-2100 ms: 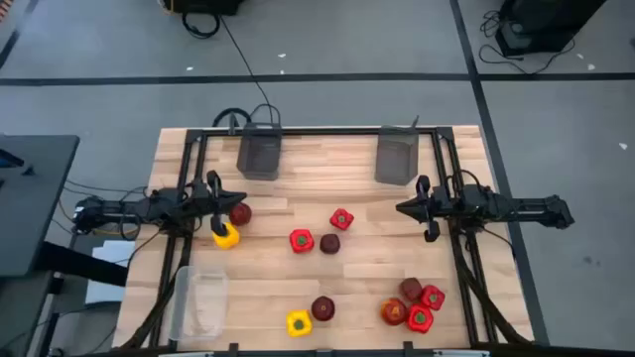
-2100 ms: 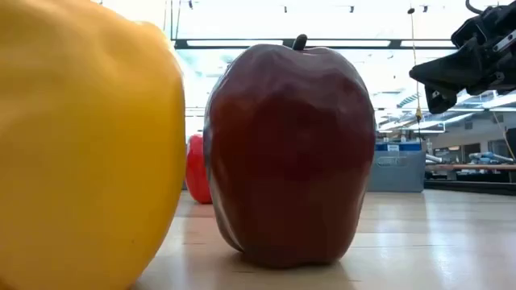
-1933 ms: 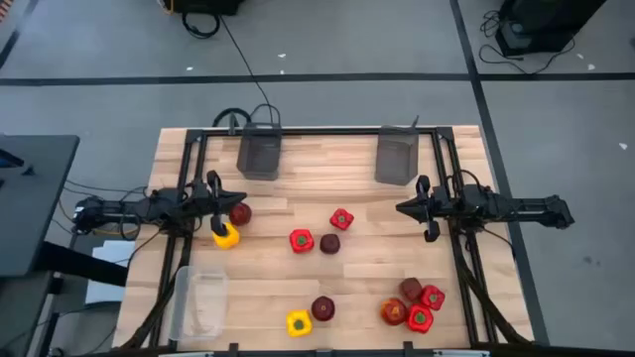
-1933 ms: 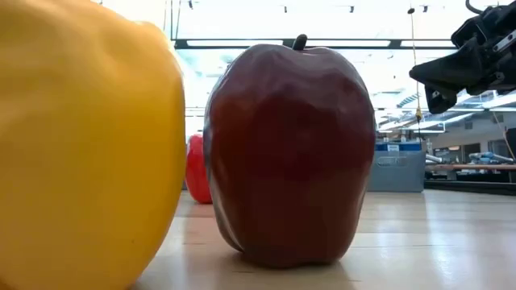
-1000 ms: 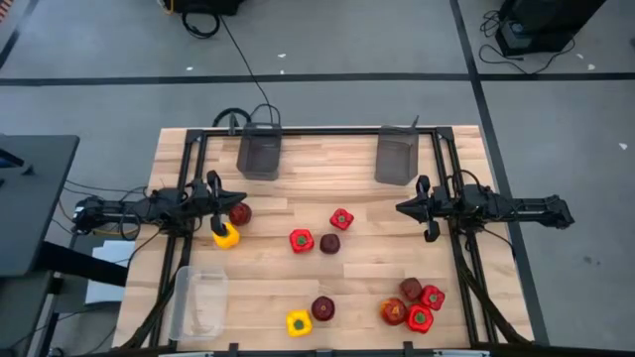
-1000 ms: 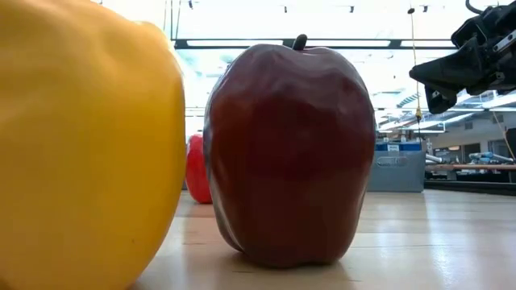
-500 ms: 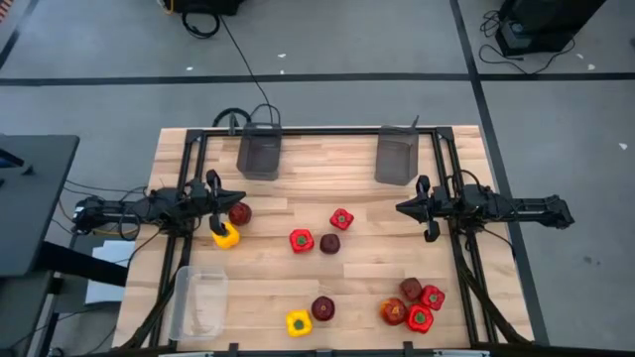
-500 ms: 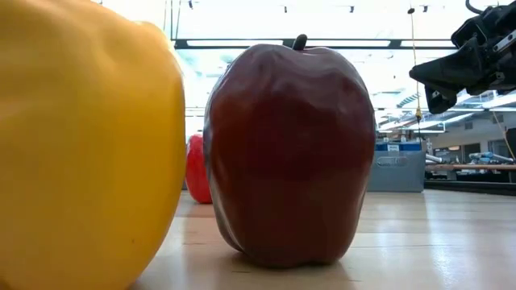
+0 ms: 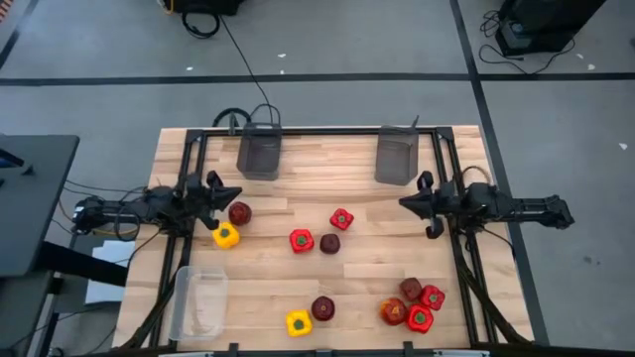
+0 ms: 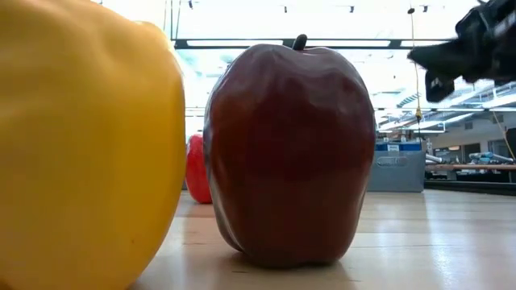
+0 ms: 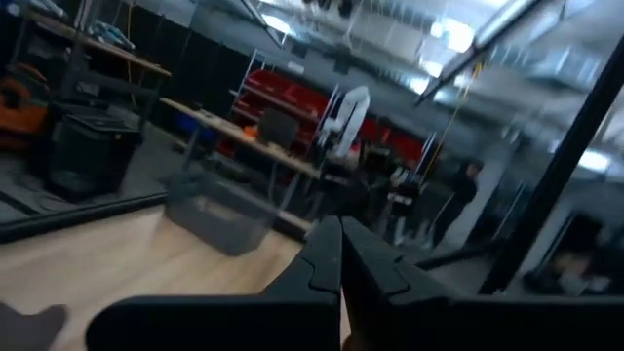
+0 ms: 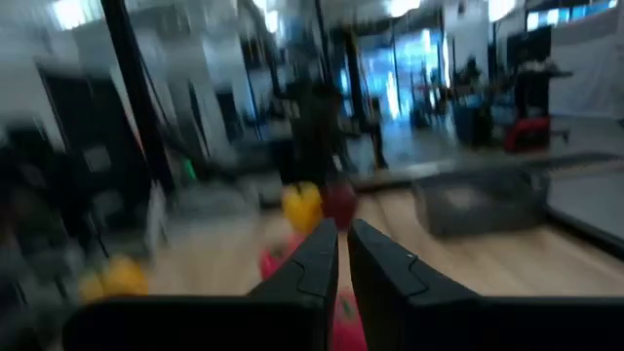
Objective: Sort produce into baskets
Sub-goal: Put the top center red bell pepper into the top right black transparent bin
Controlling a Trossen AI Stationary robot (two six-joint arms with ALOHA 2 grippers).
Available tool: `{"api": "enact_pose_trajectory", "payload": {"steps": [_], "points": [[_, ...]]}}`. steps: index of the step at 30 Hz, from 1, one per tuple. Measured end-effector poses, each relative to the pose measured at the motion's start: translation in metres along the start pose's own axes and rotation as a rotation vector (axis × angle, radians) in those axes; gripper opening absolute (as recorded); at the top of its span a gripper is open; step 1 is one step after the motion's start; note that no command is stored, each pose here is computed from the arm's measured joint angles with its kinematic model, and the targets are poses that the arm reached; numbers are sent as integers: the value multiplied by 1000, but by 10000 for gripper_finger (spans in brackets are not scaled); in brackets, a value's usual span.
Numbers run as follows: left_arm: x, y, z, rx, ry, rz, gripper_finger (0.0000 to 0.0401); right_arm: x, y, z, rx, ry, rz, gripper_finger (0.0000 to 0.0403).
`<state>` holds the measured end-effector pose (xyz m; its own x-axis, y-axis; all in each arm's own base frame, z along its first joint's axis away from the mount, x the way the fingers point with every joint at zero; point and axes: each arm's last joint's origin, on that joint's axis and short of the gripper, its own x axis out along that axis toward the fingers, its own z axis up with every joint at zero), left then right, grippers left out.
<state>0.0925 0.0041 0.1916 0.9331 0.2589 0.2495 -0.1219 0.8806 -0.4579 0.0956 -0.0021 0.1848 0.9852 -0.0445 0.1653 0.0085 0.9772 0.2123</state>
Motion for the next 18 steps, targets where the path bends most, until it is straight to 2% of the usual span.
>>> {"api": "enact_pose_trajectory", "payload": {"steps": [4, 6, 9, 11, 15, 18], "points": [[-1, -4, 12, -59, -122, -31, 6, -2, 2, 19, 78, -206, -21, 43], [-2, -7, 19, -92, -192, -61, 6, -4, 1, 27, 159, -309, -59, 43], [-5, -11, 29, -184, -285, -125, 6, -7, -3, 33, 485, -453, -175, 43], [-7, -11, 35, -221, -353, -115, 6, -8, -8, 32, 630, -519, -280, 43], [-4, -9, 31, -248, -329, -53, 6, -8, -11, 30, 611, -522, -379, 43], [3, -5, 21, -276, -265, 51, 6, -6, -11, 34, 632, -530, -411, 43]]}}
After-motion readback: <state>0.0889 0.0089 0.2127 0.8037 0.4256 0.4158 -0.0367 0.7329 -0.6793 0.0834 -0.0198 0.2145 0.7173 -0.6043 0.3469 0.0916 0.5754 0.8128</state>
